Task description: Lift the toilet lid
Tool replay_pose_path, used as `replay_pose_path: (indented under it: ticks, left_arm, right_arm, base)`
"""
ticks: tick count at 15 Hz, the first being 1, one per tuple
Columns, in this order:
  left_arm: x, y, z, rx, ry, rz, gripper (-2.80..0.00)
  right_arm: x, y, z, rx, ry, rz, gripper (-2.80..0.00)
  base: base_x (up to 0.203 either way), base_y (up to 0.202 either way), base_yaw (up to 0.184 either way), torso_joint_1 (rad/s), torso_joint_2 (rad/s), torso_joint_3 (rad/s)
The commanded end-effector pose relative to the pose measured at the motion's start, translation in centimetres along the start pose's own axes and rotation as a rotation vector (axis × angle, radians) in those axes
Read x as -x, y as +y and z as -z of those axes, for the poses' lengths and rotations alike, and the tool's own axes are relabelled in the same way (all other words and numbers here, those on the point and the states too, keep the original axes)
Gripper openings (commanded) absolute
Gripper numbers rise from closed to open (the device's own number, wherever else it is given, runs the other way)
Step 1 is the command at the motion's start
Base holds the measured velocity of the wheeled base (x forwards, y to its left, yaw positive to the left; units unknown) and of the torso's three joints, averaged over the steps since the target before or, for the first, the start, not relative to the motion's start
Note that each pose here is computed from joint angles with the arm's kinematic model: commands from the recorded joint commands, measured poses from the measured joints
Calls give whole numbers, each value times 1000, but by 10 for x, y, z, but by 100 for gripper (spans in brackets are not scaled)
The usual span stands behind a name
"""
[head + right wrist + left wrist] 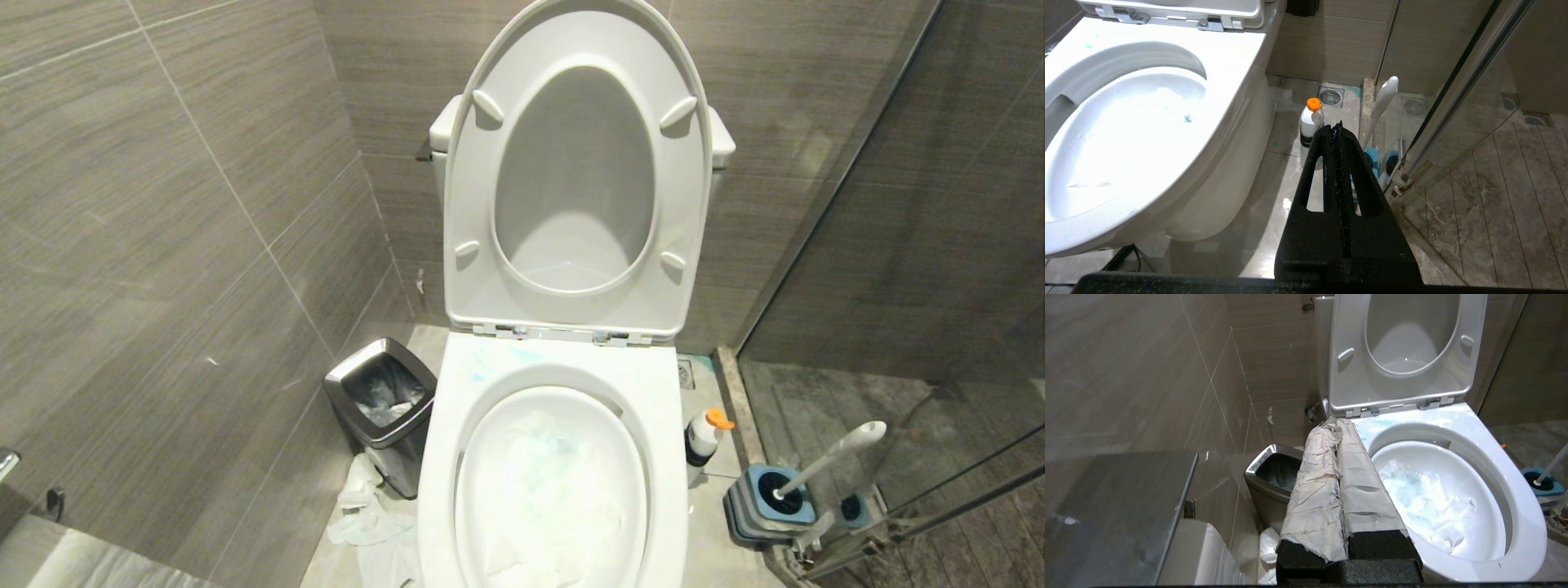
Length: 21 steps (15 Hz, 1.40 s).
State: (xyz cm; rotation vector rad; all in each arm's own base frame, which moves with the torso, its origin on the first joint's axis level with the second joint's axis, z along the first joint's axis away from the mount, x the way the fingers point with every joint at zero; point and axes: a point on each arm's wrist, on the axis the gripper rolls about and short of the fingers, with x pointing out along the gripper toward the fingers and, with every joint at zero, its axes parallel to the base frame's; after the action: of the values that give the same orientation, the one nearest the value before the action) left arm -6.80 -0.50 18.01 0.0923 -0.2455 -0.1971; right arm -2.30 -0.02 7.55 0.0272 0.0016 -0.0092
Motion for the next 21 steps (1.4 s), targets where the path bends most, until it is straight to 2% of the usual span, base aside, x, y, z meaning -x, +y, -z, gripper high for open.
replay_pose_path:
  ticks: [1, 6, 12, 16, 21]
  left_arm:
    - [5, -2, 16, -5, -4, 2, -280]
    - [0, -2, 29, -14, 34, 7, -280]
    - [-10, -1, 48, -34, 6, -16, -280]
    - [-14, 1, 67, -24, 78, -88, -280]
    - [-18, 0, 101, -37, 201, -110, -280]
  right_arm:
    - [0, 0, 0, 0, 1, 0, -280]
    - [0, 0, 0, 0, 1, 0, -280]
    - [0, 0, 0, 0, 1, -1, -280]
    - [0, 0, 0, 0, 1, 0, -280]
    - [0, 0, 0, 0, 1, 0, -280]
  base:
    - [0, 0, 0, 0, 0, 0]
    - [0, 0, 0, 0, 0, 0]
    - [0, 0, 0, 0, 0, 0]
    - [0, 0, 0, 0, 0, 0]
    - [0, 0, 0, 0, 0, 0]
